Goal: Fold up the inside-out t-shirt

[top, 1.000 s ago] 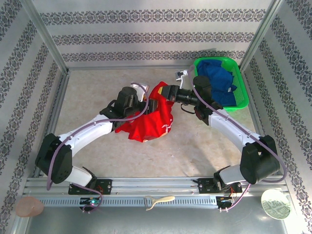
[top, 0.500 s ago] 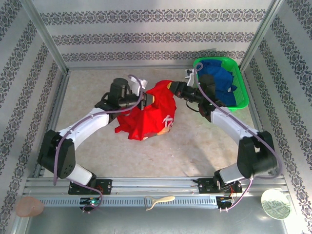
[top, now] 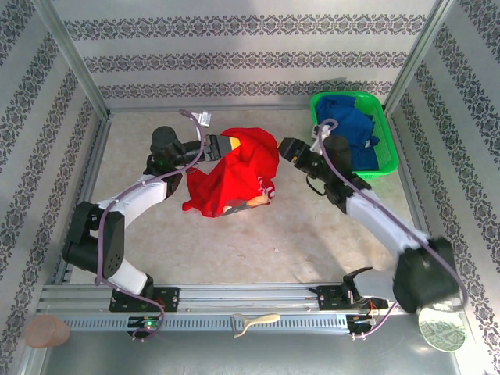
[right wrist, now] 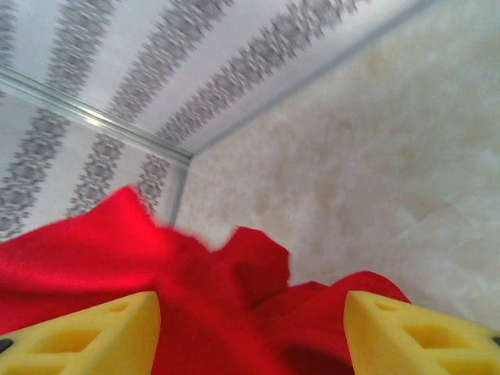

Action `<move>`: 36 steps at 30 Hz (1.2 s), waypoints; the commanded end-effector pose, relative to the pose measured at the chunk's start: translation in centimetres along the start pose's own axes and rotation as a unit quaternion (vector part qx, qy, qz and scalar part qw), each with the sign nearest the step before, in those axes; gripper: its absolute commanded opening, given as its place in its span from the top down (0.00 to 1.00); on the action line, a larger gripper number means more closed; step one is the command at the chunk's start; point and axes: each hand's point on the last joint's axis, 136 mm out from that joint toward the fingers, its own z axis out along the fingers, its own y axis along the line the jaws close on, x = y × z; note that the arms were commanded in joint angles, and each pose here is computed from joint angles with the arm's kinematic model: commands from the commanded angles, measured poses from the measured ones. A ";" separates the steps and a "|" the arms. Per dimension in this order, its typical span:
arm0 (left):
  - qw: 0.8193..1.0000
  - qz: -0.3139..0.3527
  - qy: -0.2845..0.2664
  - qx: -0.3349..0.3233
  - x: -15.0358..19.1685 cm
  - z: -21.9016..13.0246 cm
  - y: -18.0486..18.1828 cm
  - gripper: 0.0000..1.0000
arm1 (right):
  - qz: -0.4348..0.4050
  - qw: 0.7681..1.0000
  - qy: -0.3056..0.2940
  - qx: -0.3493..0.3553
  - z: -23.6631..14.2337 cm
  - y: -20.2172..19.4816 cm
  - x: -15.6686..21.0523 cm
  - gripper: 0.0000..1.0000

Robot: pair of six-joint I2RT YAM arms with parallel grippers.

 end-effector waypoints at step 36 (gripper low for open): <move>0.997 0.017 -0.047 0.054 -2.6 -1.3 -2.4 1.00 | -0.165 0.986 0.038 0.017 -2.2 3.6 6.0 0.34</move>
